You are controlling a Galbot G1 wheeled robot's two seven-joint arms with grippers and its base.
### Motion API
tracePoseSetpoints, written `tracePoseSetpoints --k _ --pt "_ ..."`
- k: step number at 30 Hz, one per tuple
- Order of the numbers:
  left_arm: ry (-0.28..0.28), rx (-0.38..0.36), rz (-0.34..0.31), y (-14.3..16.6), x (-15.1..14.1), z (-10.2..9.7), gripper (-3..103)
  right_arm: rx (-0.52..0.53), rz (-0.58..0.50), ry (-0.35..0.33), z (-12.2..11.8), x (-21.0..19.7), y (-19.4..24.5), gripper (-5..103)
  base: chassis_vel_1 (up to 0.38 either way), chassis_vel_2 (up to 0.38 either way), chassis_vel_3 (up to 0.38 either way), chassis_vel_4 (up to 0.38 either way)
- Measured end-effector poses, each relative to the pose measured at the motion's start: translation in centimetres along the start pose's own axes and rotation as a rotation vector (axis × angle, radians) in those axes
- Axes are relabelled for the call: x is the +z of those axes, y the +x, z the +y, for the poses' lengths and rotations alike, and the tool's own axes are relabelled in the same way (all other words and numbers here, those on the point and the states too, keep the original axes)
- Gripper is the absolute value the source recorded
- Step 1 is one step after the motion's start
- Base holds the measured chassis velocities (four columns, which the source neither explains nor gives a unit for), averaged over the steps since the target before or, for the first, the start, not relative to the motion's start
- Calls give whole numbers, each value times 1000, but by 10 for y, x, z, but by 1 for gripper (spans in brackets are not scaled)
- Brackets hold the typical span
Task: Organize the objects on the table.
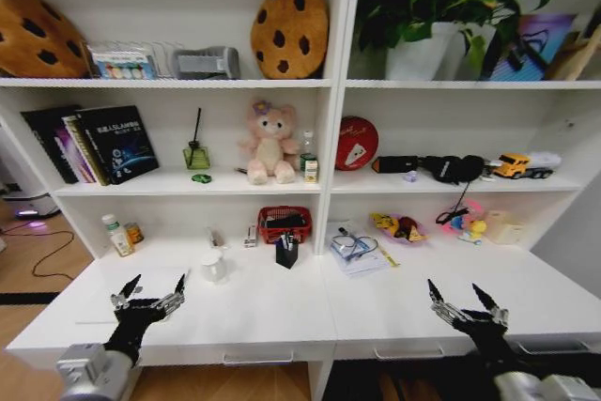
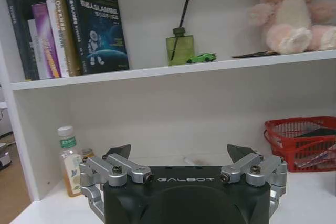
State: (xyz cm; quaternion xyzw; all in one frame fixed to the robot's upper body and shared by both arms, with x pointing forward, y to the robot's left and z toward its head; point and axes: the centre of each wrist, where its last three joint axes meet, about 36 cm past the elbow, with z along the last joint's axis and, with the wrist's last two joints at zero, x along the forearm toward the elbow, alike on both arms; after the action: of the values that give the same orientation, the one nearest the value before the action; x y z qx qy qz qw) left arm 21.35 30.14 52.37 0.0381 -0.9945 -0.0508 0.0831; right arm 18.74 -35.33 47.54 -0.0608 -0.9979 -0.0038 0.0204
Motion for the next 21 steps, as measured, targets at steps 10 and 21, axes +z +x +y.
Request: tracePoseSetpoints --k 10,21 --pt "0 0 0 0 0 0 100 0 1 0 0 0 0 100 361 365 -375 -362" --pt "0 0 0 0 0 0 100 0 1 0 0 0 0 100 333 351 -353 -341"
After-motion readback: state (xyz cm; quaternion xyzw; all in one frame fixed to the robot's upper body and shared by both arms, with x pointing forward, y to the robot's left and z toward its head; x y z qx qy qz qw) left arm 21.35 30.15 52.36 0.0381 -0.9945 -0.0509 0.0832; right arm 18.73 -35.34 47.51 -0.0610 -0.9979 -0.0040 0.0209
